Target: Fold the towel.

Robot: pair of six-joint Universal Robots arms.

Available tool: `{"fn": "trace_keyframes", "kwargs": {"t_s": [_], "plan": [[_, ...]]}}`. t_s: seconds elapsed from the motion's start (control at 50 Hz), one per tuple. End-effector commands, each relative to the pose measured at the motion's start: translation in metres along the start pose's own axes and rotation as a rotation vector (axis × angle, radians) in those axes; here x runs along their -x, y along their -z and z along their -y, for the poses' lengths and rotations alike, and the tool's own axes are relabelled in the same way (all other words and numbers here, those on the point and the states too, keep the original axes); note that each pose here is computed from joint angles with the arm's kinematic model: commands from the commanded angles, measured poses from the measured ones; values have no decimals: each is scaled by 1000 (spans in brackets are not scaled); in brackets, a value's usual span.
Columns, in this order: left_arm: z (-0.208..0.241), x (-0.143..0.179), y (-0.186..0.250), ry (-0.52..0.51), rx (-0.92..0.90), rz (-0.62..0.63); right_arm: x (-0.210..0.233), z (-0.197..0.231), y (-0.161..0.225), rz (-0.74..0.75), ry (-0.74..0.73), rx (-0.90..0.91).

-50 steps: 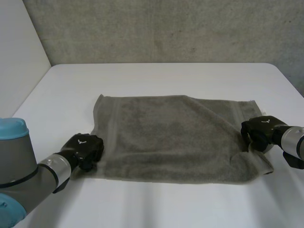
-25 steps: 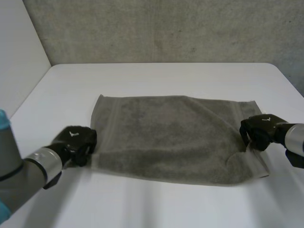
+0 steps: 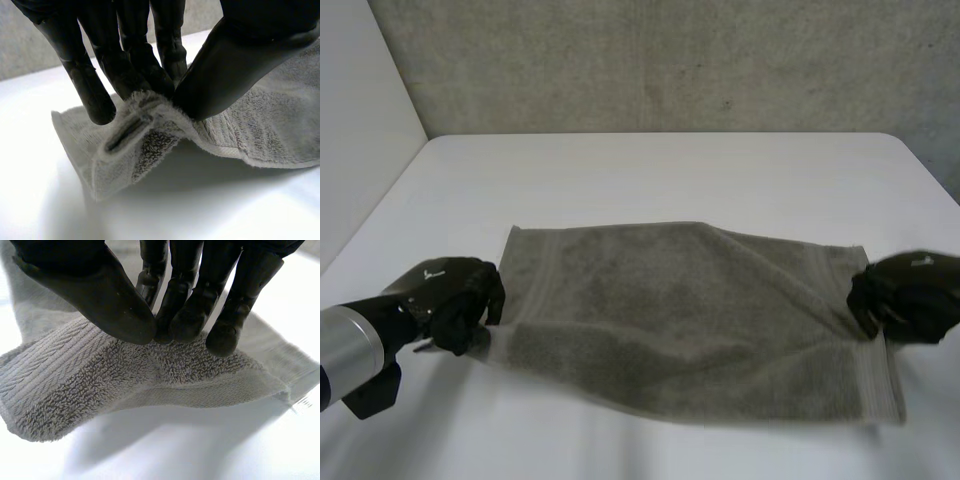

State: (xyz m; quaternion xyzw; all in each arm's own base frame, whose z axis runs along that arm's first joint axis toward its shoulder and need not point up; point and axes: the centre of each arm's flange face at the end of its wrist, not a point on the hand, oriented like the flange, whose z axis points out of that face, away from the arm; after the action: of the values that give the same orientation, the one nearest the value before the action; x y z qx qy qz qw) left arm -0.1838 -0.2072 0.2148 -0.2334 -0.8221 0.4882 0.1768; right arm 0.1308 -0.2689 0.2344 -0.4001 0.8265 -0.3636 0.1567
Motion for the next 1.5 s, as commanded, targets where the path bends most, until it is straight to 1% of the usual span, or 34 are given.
{"fn": "trace_keyframes", "kwargs": {"t_s": [0.02, 0.12, 0.18, 0.22, 0.24, 0.26, 0.28, 0.3, 0.32, 0.34, 0.38, 0.4, 0.44, 0.46, 0.54, 0.58, 0.66, 0.7, 0.72, 0.76, 0.78, 0.82, 0.84, 0.86, 0.88, 0.92, 0.94, 0.98, 1.04, 1.08, 1.16, 1.24, 1.38, 1.5], "plan": [[-15, 15, -20, 41, 60, 12, -2, -24, -20, 21, 8, 116], [-12, 27, -38, 50, 78, 12, 2, -23, -36, 14, 77, 129], [7, 34, -51, 20, 30, 16, -1, -1, -41, -42, 161, 63], [46, 44, -60, -28, -80, 33, -14, 40, -39, -152, 200, -86], [46, 44, -60, -28, -81, 33, -14, 40, -39, -153, 201, -87], [73, 45, -61, -50, -159, 38, -22, 66, -35, -219, 212, -196], [73, 45, -61, -50, -160, 39, -22, 67, -35, -220, 212, -197], [103, 46, -60, -55, -249, 48, -29, 95, -27, -283, 222, -320], [134, 48, -55, -39, -350, 61, -36, 121, -19, -336, 226, -448], [135, 48, -55, -39, -351, 61, -36, 121, -19, -337, 226, -449], [194, 53, -39, 23, -555, 82, -48, 164, 2, -404, 198, -693], [195, 53, -38, 24, -556, 82, -49, 164, 2, -404, 198, -694], [241, 56, -17, 109, -748, 75, -54, 197, 29, -402, 140, -894], [241, 56, -17, 109, -749, 75, -54, 197, 29, -402, 140, -895], [274, 59, 2, 222, -913, 19, -54, 222, 54, -339, 48, -1054], [277, 59, 5, 231, -933, 6, -54, 224, 55, -322, 28, -1062], [274, 60, 2, 235, -927, 5, -53, 214, 42, -275, 8, -995], [257, 62, -10, 264, -860, 13, -41, 200, 25, -182, 34, -888], [257, 62, -10, 264, -860, 14, -40, 200, 25, -182, 34, -887], [223, 62, -29, 302, -741, 10, -32, 181, 6, -118, 68, -776], [223, 62, -29, 302, -740, 9, -32, 181, 6, -118, 68, -775], [187, 54, -37, 299, -616, -42, -27, 158, -11, -96, 75, -653], [187, 54, -37, 299, -616, -42, -27, 158, -12, -95, 75, -652], [166, 54, -43, 289, -557, -59, -24, 146, -21, -84, 84, -592], [166, 54, -43, 288, -556, -59, -24, 146, -21, -84, 84, -592], [120, 55, -54, 270, -436, -67, -17, 119, -41, -46, 114, -467], [120, 55, -54, 270, -436, -67, -17, 119, -41, -46, 114, -467], [81, 51, -56, 243, -338, -65, -10, 90, -55, 7, 125, -340], [63, 46, -55, 232, -289, -63, -5, 76, -60, 40, 135, -281], [35, 40, -50, 212, -215, -48, 8, 55, -66, 109, 155, -192], [23, 40, -35, 184, -197, -10, 6, 43, -63, 127, 145, -153], [19, 45, -12, 185, -207, 55, -10, 36, -55, 85, 103, -144], [17, 26, 7, 201, -196, -14, -21, 33, -52, 27, 110, -111], [8, 17, 8, 227, -146, -43, -42, 19, -66, -88, 108, 23]]}}
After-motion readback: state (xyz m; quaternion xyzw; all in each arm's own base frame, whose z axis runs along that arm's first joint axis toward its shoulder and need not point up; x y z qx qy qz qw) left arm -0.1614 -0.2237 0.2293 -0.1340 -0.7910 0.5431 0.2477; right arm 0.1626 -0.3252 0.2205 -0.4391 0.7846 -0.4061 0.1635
